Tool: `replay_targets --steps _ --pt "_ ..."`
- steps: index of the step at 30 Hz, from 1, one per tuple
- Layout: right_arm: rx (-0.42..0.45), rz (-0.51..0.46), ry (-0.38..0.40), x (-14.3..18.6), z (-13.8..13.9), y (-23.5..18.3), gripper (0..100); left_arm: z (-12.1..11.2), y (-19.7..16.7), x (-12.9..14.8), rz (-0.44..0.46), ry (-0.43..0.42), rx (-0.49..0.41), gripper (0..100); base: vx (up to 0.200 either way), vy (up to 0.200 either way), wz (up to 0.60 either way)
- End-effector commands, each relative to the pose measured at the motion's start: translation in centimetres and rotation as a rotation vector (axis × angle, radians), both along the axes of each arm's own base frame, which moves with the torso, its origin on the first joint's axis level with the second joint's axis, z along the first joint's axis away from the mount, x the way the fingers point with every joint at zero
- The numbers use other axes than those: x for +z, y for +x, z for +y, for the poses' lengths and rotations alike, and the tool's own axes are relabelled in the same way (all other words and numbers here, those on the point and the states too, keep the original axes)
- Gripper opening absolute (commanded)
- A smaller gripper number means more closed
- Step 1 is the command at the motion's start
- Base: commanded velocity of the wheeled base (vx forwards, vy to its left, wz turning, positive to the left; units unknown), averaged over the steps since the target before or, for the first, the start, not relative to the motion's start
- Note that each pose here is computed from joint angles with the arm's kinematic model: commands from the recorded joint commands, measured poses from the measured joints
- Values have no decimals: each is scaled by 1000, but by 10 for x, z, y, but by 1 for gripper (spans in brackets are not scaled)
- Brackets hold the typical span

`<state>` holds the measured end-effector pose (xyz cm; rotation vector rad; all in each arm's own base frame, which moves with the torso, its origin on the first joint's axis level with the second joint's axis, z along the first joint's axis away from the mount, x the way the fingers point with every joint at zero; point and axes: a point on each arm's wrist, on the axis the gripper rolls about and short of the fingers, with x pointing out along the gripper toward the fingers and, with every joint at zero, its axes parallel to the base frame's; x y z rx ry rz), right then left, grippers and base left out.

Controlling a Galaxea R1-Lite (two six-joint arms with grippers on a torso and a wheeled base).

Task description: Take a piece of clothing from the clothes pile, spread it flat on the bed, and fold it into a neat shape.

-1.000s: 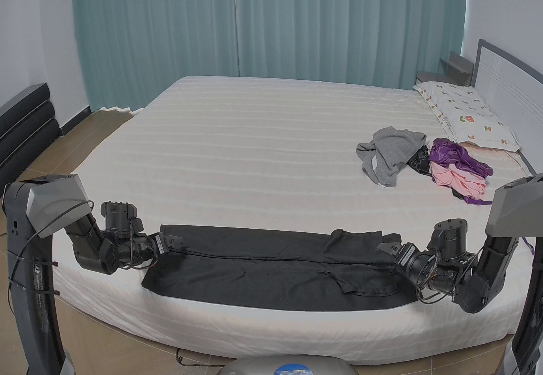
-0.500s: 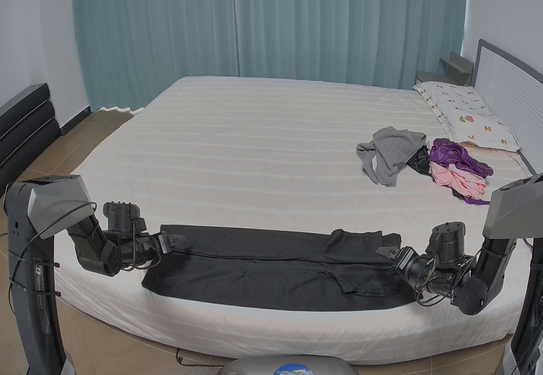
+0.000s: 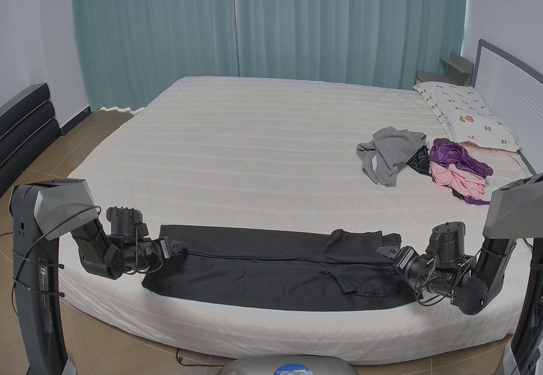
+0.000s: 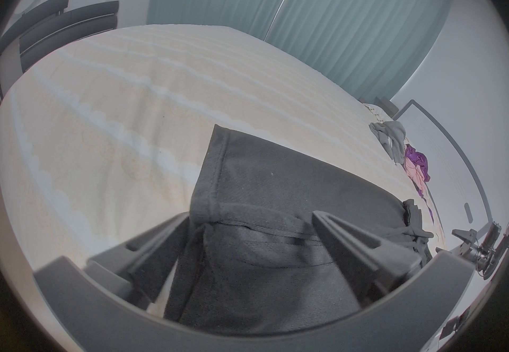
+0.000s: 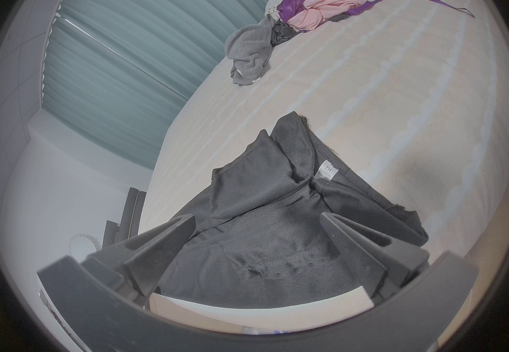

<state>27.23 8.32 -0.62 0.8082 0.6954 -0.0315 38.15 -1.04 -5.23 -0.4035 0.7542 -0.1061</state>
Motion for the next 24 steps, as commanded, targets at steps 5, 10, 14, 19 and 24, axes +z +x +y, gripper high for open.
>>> replay_targets --steps 5,10,14,19,24 --pt "0 4 -1 -1 0 0 100 1 3 -7 1 -5 11 0 0 0 0" --pt "-1 9 -1 -1 0 -2 100 0 2 -6 1 -9 16 0 0 0 0" --pt "-8 6 1 -1 -2 -1 100 2 1 -3 -3 -10 23 0 0 0 0" --pt "-9 11 -1 -2 -3 -1 100 5 1 -1 -1 -45 64 0 0 0 0" --pt "-10 12 0 -2 -3 -1 100 6 4 2 -52 -69 87 0 0 0 0"
